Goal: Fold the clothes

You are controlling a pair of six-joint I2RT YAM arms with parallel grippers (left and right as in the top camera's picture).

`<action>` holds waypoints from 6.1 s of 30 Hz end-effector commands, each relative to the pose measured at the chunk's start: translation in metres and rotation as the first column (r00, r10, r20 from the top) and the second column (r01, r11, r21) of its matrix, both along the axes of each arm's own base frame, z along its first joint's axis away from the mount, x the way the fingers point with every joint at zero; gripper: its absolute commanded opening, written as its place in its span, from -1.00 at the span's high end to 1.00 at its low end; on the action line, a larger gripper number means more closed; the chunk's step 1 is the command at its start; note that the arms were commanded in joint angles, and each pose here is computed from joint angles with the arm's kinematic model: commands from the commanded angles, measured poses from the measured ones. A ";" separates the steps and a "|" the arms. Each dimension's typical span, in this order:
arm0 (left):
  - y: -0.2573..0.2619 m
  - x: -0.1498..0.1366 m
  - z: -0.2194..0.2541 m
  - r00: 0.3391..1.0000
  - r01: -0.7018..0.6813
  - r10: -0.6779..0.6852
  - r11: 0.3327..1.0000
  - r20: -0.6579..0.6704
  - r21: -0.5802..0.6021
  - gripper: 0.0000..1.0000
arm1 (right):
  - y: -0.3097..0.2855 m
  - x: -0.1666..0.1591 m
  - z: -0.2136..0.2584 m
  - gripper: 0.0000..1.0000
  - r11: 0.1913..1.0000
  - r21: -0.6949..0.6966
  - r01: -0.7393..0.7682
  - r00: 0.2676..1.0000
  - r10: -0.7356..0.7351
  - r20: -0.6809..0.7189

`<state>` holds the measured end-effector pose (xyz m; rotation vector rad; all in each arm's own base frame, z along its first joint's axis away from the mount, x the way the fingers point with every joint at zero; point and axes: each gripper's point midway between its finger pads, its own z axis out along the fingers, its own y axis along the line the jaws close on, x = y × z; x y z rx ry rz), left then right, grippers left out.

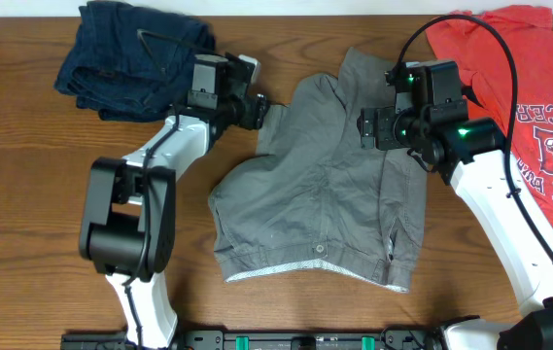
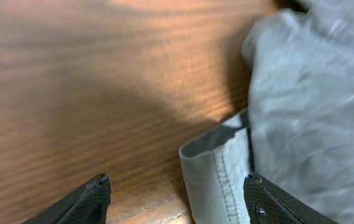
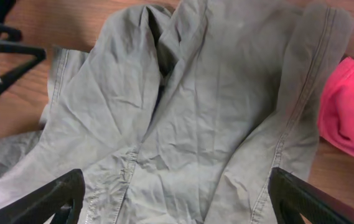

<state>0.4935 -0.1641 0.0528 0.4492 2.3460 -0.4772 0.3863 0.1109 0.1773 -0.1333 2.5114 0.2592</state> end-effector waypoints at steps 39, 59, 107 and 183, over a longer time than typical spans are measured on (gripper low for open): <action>-0.025 -0.006 -0.049 0.995 0.086 -0.088 0.996 -0.055 -0.031 -0.08 | -0.004 0.010 0.011 -0.89 0.999 -0.034 -0.019 0.997 0.021 0.070; 0.081 0.006 0.073 0.955 -0.290 0.273 0.943 0.120 0.165 0.88 | -0.001 0.015 0.005 -0.76 0.999 -0.035 -0.040 0.997 0.043 0.070; 0.307 -0.206 0.076 0.347 -0.753 0.878 0.471 -0.330 0.460 -0.35 | 0.055 0.008 -0.115 -0.68 0.966 -0.022 -0.256 0.949 0.247 -0.198; 0.174 -0.106 0.101 0.786 -0.551 0.595 0.798 -0.170 0.245 -0.55 | -0.107 0.180 -0.033 -0.98 0.992 -0.111 0.055 0.994 -0.044 0.099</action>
